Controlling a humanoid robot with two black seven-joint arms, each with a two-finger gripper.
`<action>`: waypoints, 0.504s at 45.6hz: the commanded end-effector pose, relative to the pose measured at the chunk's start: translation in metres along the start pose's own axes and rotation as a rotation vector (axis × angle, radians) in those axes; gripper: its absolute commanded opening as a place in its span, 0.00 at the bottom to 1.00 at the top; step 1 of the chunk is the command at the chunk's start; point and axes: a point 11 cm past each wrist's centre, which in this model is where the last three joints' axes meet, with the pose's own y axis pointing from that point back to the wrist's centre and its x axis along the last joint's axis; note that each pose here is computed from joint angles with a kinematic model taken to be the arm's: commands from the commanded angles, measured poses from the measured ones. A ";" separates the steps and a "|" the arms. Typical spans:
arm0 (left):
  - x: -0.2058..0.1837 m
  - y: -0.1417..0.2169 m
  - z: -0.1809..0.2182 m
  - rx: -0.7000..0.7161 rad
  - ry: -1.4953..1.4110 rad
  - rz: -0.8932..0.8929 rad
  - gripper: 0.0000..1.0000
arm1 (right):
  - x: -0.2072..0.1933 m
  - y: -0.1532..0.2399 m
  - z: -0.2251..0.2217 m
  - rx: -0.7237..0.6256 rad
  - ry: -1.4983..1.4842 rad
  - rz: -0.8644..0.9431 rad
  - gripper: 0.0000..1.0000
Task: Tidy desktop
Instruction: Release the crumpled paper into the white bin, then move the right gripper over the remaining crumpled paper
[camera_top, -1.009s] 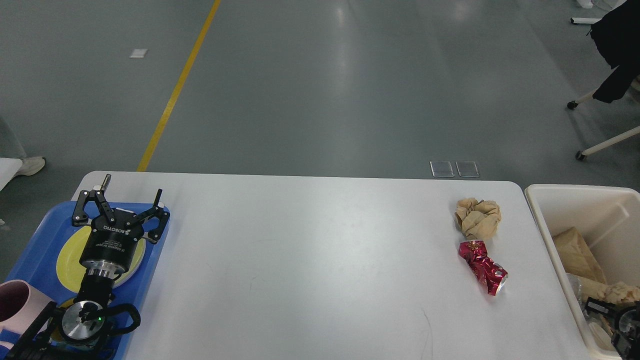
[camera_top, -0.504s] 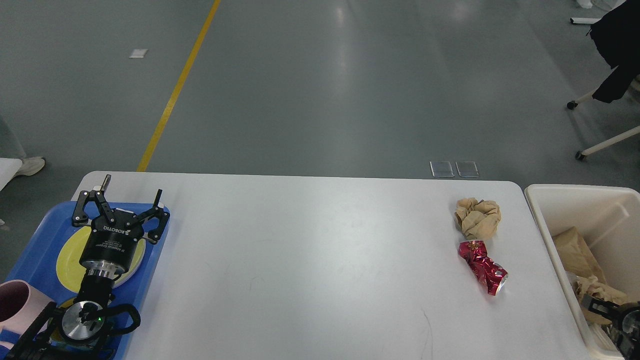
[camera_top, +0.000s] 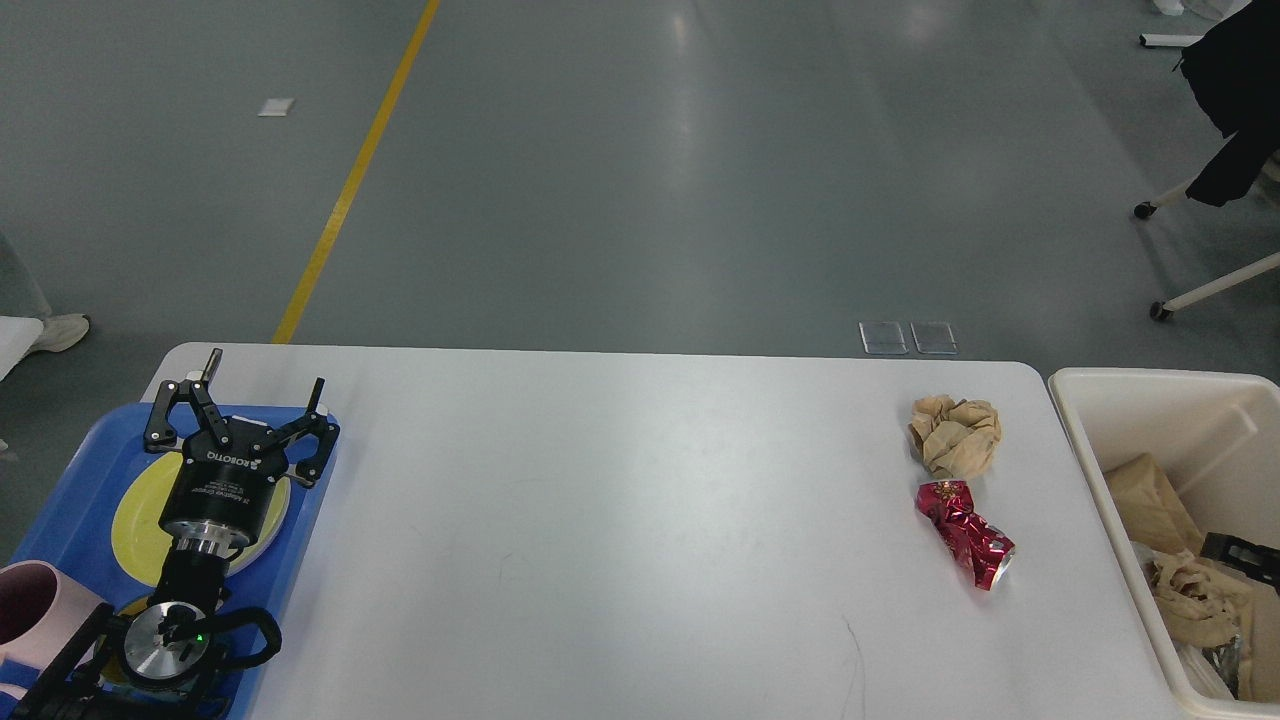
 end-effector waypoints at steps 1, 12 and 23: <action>0.000 0.000 0.000 -0.001 0.001 0.000 0.97 | 0.038 0.041 -0.023 0.017 0.090 -0.042 1.00; 0.000 0.000 0.000 0.000 0.000 0.000 0.97 | 0.107 0.150 -0.104 0.093 0.340 -0.164 1.00; 0.000 0.000 0.000 0.000 -0.001 0.001 0.97 | 0.125 0.277 -0.153 0.151 0.527 -0.277 1.00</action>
